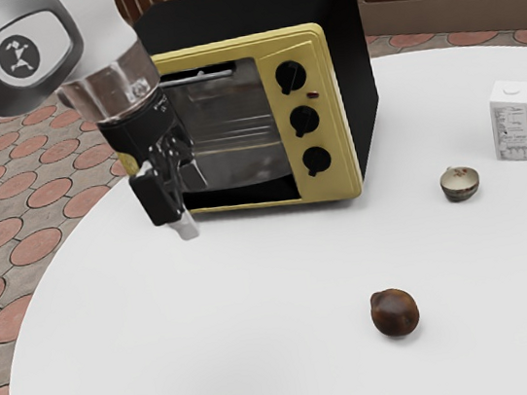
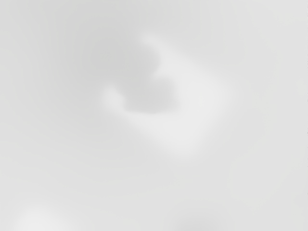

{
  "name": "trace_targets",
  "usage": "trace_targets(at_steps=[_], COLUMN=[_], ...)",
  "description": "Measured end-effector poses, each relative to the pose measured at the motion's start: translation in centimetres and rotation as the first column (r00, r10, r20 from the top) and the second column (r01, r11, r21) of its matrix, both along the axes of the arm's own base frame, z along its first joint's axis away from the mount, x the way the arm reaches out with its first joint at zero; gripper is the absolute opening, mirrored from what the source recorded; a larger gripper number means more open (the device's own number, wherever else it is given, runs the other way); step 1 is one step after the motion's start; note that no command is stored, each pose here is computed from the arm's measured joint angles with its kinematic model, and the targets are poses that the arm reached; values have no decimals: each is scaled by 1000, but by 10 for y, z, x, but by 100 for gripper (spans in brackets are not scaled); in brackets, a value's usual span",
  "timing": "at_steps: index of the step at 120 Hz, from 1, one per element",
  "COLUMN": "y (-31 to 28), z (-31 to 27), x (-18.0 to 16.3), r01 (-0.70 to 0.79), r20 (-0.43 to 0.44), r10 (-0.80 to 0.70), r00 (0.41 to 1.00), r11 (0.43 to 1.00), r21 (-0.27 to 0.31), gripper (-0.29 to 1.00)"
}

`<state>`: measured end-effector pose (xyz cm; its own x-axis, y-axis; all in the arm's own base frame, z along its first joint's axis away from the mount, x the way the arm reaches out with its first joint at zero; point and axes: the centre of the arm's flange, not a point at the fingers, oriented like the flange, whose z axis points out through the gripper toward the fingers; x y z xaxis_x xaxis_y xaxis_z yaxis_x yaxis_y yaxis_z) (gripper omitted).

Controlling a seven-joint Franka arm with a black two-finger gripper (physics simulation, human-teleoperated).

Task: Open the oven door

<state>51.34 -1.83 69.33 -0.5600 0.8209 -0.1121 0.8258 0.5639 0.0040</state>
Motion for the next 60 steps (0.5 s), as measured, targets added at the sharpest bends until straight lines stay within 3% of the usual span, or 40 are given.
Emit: trace_targets(at_steps=[31, 48, 60], y=[24, 84, 124], z=[-24, 16, 10], x=[6, 41, 57], r01=[-72, -180, -231], r20=[-29, 85, 106], r10=[72, 177, 227], r00=[997, 980, 968], r11=[997, 983, 972], r21=[14, 24, 34], gripper=[70, 70, 70])
